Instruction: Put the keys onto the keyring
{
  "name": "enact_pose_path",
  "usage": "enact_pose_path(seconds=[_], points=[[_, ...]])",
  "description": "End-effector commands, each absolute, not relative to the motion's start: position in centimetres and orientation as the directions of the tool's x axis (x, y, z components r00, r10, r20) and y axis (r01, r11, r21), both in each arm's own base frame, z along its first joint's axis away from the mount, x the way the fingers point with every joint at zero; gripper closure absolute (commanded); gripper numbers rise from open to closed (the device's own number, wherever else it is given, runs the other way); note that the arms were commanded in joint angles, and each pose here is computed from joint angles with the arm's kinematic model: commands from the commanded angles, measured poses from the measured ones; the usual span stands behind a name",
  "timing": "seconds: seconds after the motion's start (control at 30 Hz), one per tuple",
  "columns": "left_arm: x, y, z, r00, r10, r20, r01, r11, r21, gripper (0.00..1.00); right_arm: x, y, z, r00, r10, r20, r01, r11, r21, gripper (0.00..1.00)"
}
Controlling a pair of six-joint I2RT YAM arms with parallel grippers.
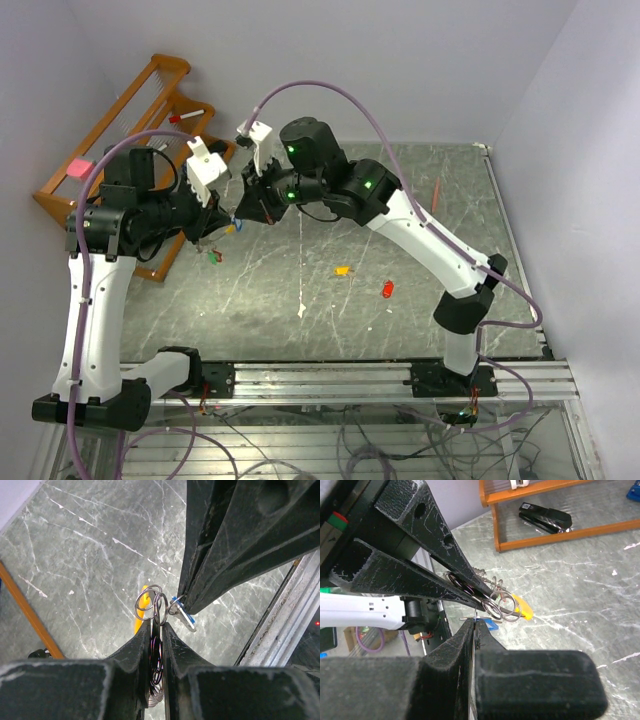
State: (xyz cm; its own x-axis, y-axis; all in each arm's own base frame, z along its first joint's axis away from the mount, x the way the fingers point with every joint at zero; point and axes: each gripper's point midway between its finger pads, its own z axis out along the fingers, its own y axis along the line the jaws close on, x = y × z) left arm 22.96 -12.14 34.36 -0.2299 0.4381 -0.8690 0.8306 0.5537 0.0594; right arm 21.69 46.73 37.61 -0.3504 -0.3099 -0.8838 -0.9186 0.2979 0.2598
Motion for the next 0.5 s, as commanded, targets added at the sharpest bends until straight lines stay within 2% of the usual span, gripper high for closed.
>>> enact_pose_path(seconds=[0.0,0.47], points=[[22.6,-12.1,35.3,-0.164,0.474,-0.865,0.845,0.520,0.124,0.93,20.9,45.9,40.0,-0.332,-0.263,-0.906,-0.924,0.283,0.257,1.00],[22.5,-12.6,36.1,-0.146,0.466,-0.873,0.853,0.507,0.127,0.93,20.8,46.4,38.8,-0.365,-0.281,-0.888,-0.916,0.280,0.288,1.00]])
